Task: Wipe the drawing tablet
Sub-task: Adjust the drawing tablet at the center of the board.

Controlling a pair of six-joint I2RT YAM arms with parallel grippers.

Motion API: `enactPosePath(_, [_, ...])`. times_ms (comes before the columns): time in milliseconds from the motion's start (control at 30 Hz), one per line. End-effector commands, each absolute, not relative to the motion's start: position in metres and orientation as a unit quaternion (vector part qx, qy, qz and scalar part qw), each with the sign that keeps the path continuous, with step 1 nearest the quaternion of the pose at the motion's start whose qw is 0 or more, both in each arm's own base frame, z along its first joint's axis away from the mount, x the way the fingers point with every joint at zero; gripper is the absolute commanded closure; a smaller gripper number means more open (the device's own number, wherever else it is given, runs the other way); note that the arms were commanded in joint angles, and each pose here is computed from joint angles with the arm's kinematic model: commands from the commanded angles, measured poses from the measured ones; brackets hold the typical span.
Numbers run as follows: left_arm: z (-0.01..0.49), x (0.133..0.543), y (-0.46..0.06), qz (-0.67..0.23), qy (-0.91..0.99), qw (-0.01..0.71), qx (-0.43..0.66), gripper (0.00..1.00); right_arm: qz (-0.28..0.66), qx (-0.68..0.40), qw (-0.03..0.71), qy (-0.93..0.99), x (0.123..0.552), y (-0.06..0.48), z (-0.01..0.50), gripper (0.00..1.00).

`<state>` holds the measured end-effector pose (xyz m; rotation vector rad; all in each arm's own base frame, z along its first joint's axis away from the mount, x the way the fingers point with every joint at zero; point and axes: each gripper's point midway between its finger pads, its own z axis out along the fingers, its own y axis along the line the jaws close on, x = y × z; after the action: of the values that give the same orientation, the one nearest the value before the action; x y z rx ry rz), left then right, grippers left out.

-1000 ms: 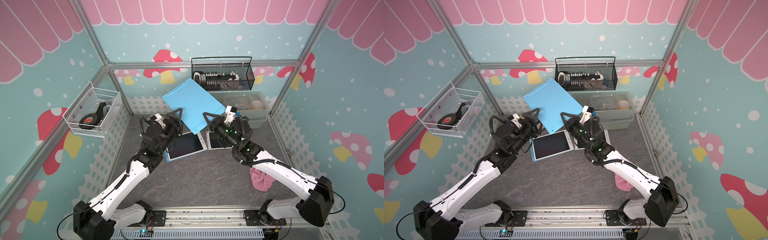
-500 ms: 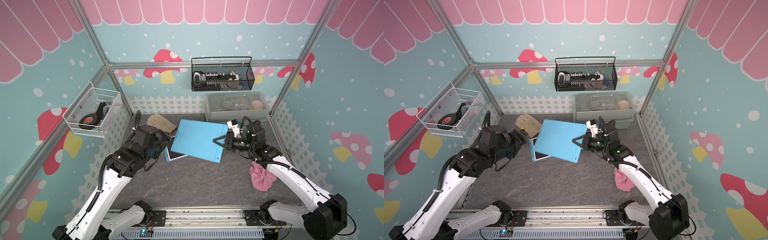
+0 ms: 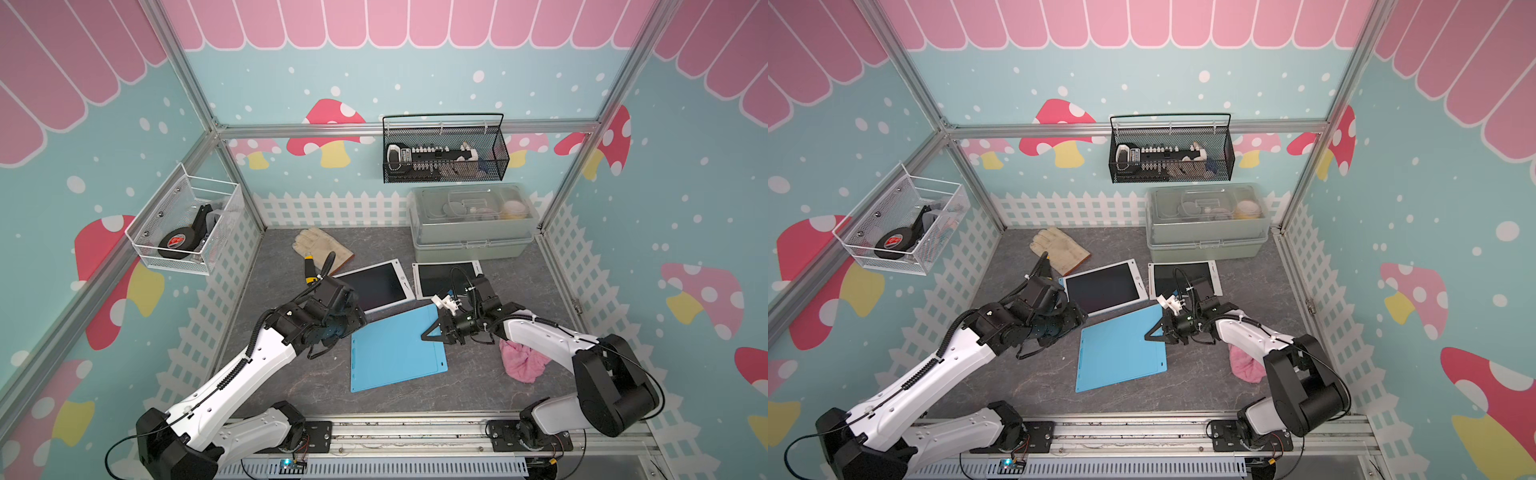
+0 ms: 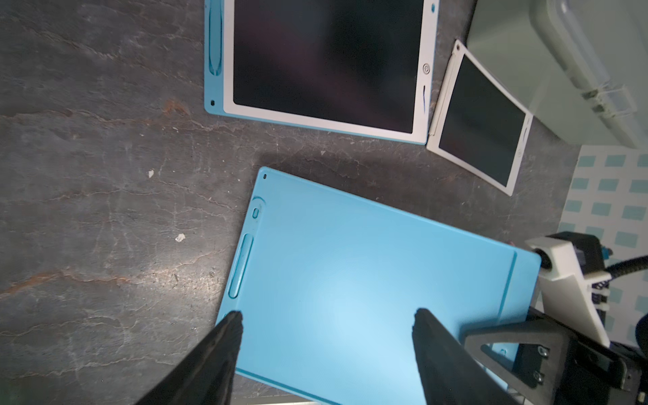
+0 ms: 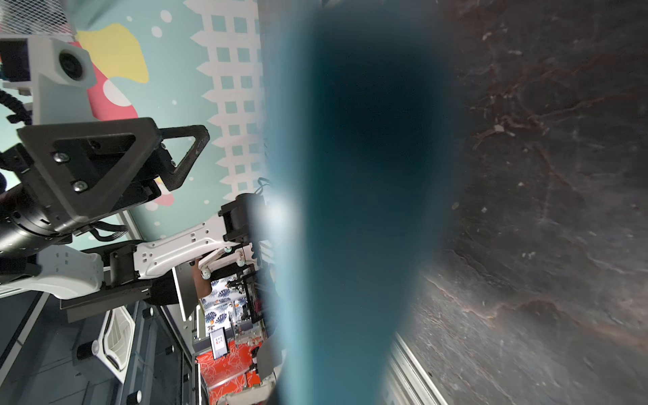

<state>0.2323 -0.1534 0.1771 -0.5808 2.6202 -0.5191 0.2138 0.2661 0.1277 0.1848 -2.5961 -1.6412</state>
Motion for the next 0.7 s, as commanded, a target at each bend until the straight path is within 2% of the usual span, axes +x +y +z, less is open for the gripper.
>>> enactPosePath(0, [0.168, 0.229, -0.163, -0.196, 0.94, 0.204, -0.189, 0.24, -0.547, 0.107, 0.028, -0.83, 0.212, 0.269, 0.124, 1.0])
enactPosePath(167, [0.148, 0.223, -0.163, -0.193, 0.944, 0.192, -0.188, 0.25, -0.527, 0.102, 0.037, -0.843, 0.224, 0.262, 0.096, 1.0])
enactPosePath(200, [0.144, 0.222, -0.162, -0.191, 0.944, 0.19, -0.188, 0.25, -0.518, 0.101, 0.04, -0.848, 0.226, 0.258, 0.09, 0.97])
enactPosePath(367, [0.121, 0.214, -0.162, -0.189, 0.948, 0.171, -0.192, 0.25, -0.433, 0.079, 0.045, -0.897, 0.241, 0.225, 0.051, 0.62])
enactPosePath(433, [0.112, 0.213, -0.162, -0.188, 0.949, 0.163, -0.196, 0.24, -0.409, 0.068, 0.038, -0.909, 0.25, 0.215, 0.046, 0.51])
enactPosePath(500, [0.105, 0.211, -0.163, -0.186, 0.95, 0.157, -0.195, 0.25, -0.364, 0.067, 0.037, -0.928, 0.255, 0.203, 0.041, 0.42])
enactPosePath(567, [0.099, 0.21, -0.162, -0.18, 0.952, 0.153, -0.195, 0.24, -0.293, 0.054, 0.031, -0.954, 0.263, 0.182, 0.041, 0.27])
enactPosePath(667, [0.096, 0.209, -0.16, -0.175, 0.953, 0.152, -0.193, 0.25, -0.122, 0.008, -0.041, -0.992, 0.282, 0.125, 0.063, 0.25])
